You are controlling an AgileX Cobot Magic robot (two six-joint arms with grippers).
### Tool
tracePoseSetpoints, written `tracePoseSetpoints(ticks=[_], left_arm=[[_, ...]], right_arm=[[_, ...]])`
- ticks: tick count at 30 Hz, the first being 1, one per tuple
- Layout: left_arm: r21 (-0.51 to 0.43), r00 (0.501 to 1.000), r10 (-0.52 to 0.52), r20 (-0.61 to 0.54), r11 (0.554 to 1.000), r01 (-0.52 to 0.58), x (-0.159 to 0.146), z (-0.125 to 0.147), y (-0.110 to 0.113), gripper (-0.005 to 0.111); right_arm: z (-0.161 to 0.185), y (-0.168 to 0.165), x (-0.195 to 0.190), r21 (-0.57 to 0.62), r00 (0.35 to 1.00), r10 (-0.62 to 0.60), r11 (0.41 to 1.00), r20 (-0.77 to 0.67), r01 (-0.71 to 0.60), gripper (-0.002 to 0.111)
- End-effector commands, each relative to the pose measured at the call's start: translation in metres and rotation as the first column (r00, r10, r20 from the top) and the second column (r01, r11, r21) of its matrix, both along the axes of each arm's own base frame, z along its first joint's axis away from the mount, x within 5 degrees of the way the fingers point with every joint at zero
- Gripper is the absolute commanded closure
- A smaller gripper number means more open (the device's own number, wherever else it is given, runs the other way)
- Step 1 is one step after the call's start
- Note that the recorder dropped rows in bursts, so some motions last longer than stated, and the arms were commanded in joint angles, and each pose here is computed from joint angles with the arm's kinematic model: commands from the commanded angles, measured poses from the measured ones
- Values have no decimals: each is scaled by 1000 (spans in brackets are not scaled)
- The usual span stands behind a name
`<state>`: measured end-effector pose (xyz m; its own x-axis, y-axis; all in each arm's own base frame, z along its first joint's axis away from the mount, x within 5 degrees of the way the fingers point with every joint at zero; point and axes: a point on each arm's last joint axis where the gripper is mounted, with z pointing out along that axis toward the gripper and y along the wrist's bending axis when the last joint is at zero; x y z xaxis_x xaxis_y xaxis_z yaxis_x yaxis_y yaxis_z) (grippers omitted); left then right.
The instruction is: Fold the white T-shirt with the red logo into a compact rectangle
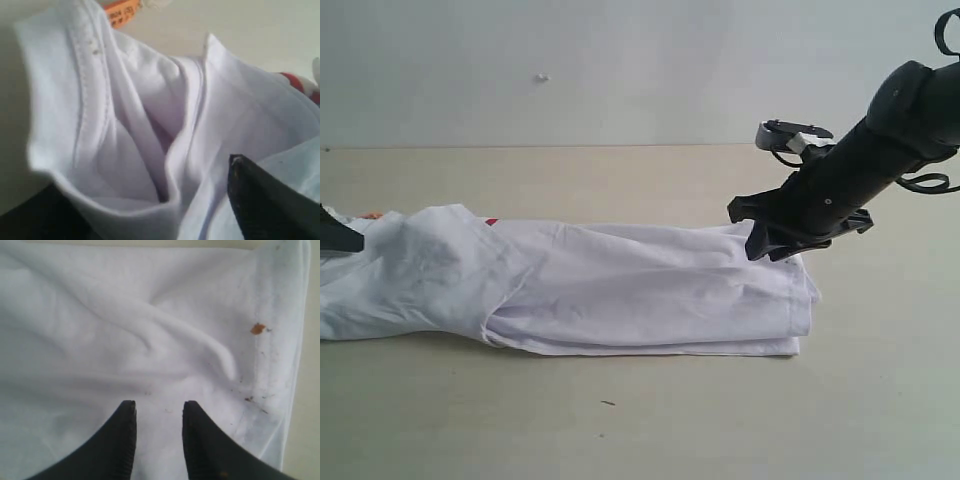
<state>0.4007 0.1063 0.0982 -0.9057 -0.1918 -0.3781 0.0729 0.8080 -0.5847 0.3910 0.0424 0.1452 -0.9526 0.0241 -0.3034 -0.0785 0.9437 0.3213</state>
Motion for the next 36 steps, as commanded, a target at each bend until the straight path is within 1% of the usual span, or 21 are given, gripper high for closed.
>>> tracePoseSetpoints(ticks=[1,4,5,6,9,11,12,13,15,16,17,19,20,21,22,23,24,27,29,33,36], left_arm=[[-8,1000,-23,-20,1000,23,0,-7,-3,61],[-13,1000,-14,-17,1000,14,1,-2,-3,93],[-12,1000,-16,-13,1000,15,1,-1,-3,102],[-13,1000,-15,-6,1000,15,1,3,-3,106],[-24,1000,-8,24,1000,8,3,16,-4,107],[-2,998,-2,70,1000,2,3,35,-4,107],[22,995,11,104,1000,-13,2,53,-3,107],[29,993,18,119,999,-21,2,63,-4,107],[49,986,28,163,998,-36,1,90,-12,107],[70,978,6,207,997,-21,1,108,-24,107],[76,975,0,224,997,-17,2,116,-31,107],[75,964,-51,261,997,32,5,139,-69,107],[61,963,-75,260,996,61,7,144,-88,107],[46,955,-123,269,992,115,8,153,-119,107],[45,950,-149,273,989,142,9,155,-132,107],[33,936,-204,288,978,204,9,165,-166,107],[31,928,-222,298,974,223,9,170,-178,107],[33,874,-323,364,942,334,2,194,-248,107],[42,848,-365,385,925,379,-6,199,-275,107],[86,805,-441,396,891,445,-24,190,-327,107],[187,766,-509,391,859,476,-31,160,-369,107]], right_arm=[[5,0,0,-3,1000,9,1000,18,-9,75],[5,0,0,-3,1000,9,1000,18,-9,75],[5,0,0,-3,1000,9,1000,18,-9,75],[5,0,0,-3,1000,9,1000,18,-9,75],[5,0,0,-1,1000,8,1000,15,-8,75],[7,1,0,5,1000,3,1000,19,-3,75],[17,1,3,6,999,9,1000,47,-10,75],[23,1,4,9,998,15,1000,61,-16,75],[56,3,5,20,992,31,999,126,-34,78],[78,4,3,35,985,35,999,169,-42,82],[88,5,0,39,981,37,998,189,-45,86],[115,6,-9,57,971,43,997,235,-58,100],[123,7,-13,69,969,46,996,241,-64,106],[135,9,-21,86,966,52,993,254,-76,108],[141,9,-24,98,964,54,992,260,-82,108],[152,11,-31,113,959,66,989,274,-101,108],[158,11,-35,114,957,73,988,281,-109,108],[183,12,-52,113,941,93,984,326,-136,108],[193,12,-59,109,931,98,983,351,-145,108],[212,12,-74,105,913,103,982,395,-156,108],[227,13,-90,106,902,120,978,414,-178,108]])
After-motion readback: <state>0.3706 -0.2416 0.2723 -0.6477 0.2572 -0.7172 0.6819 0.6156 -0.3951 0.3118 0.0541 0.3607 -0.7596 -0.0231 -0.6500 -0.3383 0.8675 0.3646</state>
